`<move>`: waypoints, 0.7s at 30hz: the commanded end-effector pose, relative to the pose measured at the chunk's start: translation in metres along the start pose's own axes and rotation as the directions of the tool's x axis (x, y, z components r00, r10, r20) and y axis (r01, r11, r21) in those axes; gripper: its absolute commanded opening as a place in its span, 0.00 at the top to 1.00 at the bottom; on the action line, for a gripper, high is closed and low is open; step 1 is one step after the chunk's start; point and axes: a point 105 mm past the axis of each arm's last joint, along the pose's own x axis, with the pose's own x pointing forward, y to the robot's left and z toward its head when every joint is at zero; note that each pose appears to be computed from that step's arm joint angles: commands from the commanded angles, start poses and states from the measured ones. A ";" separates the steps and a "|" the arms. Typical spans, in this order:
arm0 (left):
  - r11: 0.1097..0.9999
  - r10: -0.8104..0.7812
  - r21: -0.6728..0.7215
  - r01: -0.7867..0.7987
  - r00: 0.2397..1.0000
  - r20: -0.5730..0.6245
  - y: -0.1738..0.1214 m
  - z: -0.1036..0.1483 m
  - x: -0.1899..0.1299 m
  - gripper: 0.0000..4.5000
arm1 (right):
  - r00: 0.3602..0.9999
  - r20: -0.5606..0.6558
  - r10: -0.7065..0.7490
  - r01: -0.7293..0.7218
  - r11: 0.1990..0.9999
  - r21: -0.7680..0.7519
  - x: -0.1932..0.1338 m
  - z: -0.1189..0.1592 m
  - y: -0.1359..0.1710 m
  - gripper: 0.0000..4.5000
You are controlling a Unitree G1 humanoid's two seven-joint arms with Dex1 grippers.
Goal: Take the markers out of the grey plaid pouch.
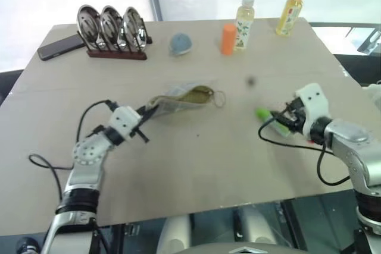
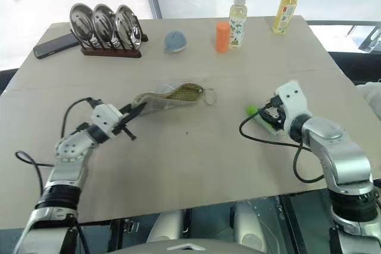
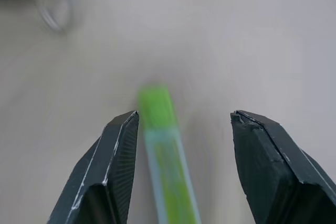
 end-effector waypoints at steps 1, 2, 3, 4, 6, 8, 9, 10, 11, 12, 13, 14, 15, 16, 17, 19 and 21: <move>0.990 0.007 0.141 -0.003 1.000 -0.023 0.019 -0.002 -0.025 1.00 | 0.987 0.121 0.108 -0.093 0.988 -0.124 -0.009 0.026 0.026 0.36; 0.986 -0.003 0.165 0.010 0.999 -0.042 0.021 -0.006 -0.031 1.00 | 0.983 0.129 0.128 -0.110 0.984 -0.141 -0.009 0.027 0.031 0.36; 0.985 -0.007 0.173 0.016 0.998 -0.056 0.023 -0.009 -0.037 1.00 | 0.976 0.143 0.163 -0.144 0.981 -0.133 -0.010 0.028 0.038 0.36; 0.981 -0.011 0.190 0.026 0.997 -0.079 0.025 -0.013 -0.044 1.00 | 0.969 0.158 0.192 -0.172 0.976 -0.135 -0.010 0.029 0.046 0.36; 0.978 -0.019 0.206 0.041 0.994 -0.109 0.028 -0.018 -0.054 1.00 | 0.956 0.172 0.237 -0.214 0.966 -0.142 -0.012 0.030 0.056 0.36; 0.982 -0.047 0.176 0.068 0.992 -0.121 0.025 -0.021 -0.059 1.00 | 0.945 0.180 0.274 -0.250 0.957 -0.145 -0.013 0.029 0.063 0.36; 0.986 -0.066 0.146 0.083 0.991 -0.120 0.022 -0.022 -0.061 0.93 | 0.941 0.181 0.285 -0.263 0.955 -0.138 -0.014 0.028 0.064 0.35; 0.988 -0.078 0.121 0.092 0.990 -0.117 0.019 -0.023 -0.062 0.85 | 0.940 0.174 0.293 -0.269 0.952 -0.146 -0.015 0.025 0.065 0.35; 0.990 -0.084 0.102 0.095 0.990 -0.109 0.016 -0.022 -0.063 0.80 | 0.941 0.164 0.295 -0.271 0.950 -0.157 -0.016 0.023 0.065 0.35; 0.993 -0.078 0.077 0.085 0.992 -0.095 0.015 -0.020 -0.064 0.70 | 0.942 0.156 0.297 -0.272 0.948 -0.165 -0.016 0.020 0.064 0.35; 0.998 -0.046 0.036 0.049 0.996 -0.073 0.017 -0.015 -0.064 0.60 | 0.945 0.150 0.291 -0.265 0.949 -0.168 -0.018 0.017 0.062 0.35; 1.000 -0.025 0.004 0.025 0.998 -0.058 0.018 -0.012 -0.063 0.49 | 0.947 0.148 0.286 -0.261 0.951 -0.168 -0.019 0.015 0.060 0.35; 0.999 -0.016 -0.043 0.014 0.999 -0.042 0.016 -0.006 -0.064 0.35 | 0.951 0.143 0.276 -0.251 0.953 -0.172 -0.020 0.012 0.058 0.35; 0.992 -0.017 -0.122 0.014 1.000 -0.022 0.012 0.003 -0.067 0.31 | 0.957 0.130 0.261 -0.235 0.954 -0.184 -0.023 0.008 0.055 0.35; 0.983 -0.025 -0.180 0.023 1.000 -0.010 0.008 0.010 -0.068 0.31 | 0.960 0.122 0.251 -0.225 0.955 -0.193 -0.026 0.005 0.053 0.35; 0.939 -0.063 -0.337 0.069 0.998 0.029 -0.009 0.032 -0.077 0.29 | 0.976 0.074 0.207 -0.193 0.968 -0.160 -0.041 -0.014 0.051 0.29; 0.898 -0.108 -0.423 0.121 0.993 0.054 -0.025 0.048 -0.081 0.28 | 0.985 0.020 0.170 -0.166 0.977 -0.130 -0.056 -0.033 0.050 0.15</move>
